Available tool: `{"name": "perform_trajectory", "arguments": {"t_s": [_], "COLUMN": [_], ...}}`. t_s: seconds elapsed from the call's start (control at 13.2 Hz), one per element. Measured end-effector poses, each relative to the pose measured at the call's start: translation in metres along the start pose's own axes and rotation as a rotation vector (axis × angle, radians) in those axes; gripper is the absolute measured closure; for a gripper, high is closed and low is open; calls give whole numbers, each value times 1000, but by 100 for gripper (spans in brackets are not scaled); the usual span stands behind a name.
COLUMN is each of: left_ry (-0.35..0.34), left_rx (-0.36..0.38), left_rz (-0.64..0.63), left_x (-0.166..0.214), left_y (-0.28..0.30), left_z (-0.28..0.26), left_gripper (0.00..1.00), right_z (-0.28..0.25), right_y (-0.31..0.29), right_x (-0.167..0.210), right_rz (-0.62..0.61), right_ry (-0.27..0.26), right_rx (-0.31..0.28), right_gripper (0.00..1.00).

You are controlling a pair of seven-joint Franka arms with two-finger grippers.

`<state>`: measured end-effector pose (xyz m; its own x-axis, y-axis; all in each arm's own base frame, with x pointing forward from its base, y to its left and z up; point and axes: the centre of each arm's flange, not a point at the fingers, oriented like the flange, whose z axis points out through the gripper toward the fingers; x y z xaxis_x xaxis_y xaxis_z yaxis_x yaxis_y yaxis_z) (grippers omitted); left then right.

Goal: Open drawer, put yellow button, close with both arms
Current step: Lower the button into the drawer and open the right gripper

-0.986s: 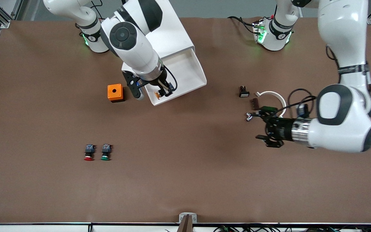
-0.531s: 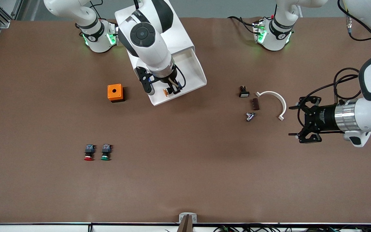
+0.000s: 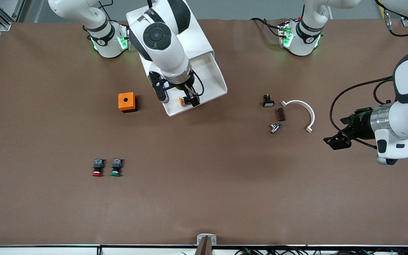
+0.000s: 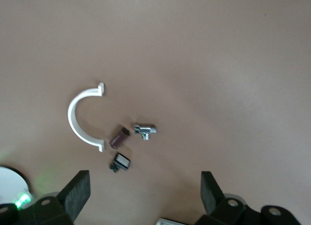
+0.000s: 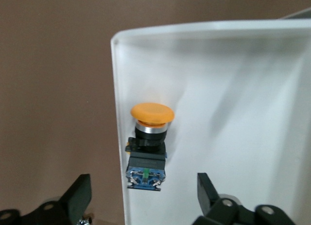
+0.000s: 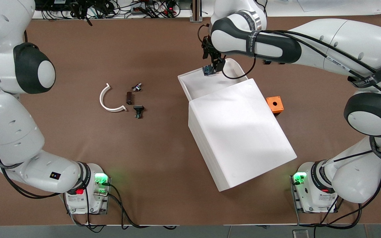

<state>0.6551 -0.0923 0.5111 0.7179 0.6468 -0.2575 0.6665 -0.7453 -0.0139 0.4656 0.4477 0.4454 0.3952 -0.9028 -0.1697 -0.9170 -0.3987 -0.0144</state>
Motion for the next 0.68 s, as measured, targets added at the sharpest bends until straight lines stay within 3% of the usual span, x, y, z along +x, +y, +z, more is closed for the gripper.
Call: {"name": "perform_trajectory", "arguments": {"t_s": [0.23, 0.53, 0.68], "left_ry": [26, 79, 92], "left_rx": [11, 15, 9], "left_rz": [93, 198, 214], "left_x": [-28, -90, -118], "left_y": [31, 91, 109], "left_z": [18, 84, 111], "left_gripper": [0, 0, 0], "right_z": [-44, -108, -122], "right_y": [-21, -48, -52], "right_x": [35, 123, 167], "right_rz": [-137, -407, -450], "right_ry": [33, 57, 70], "right_rx": [42, 104, 115], "right_gripper": [0, 0, 0]}}
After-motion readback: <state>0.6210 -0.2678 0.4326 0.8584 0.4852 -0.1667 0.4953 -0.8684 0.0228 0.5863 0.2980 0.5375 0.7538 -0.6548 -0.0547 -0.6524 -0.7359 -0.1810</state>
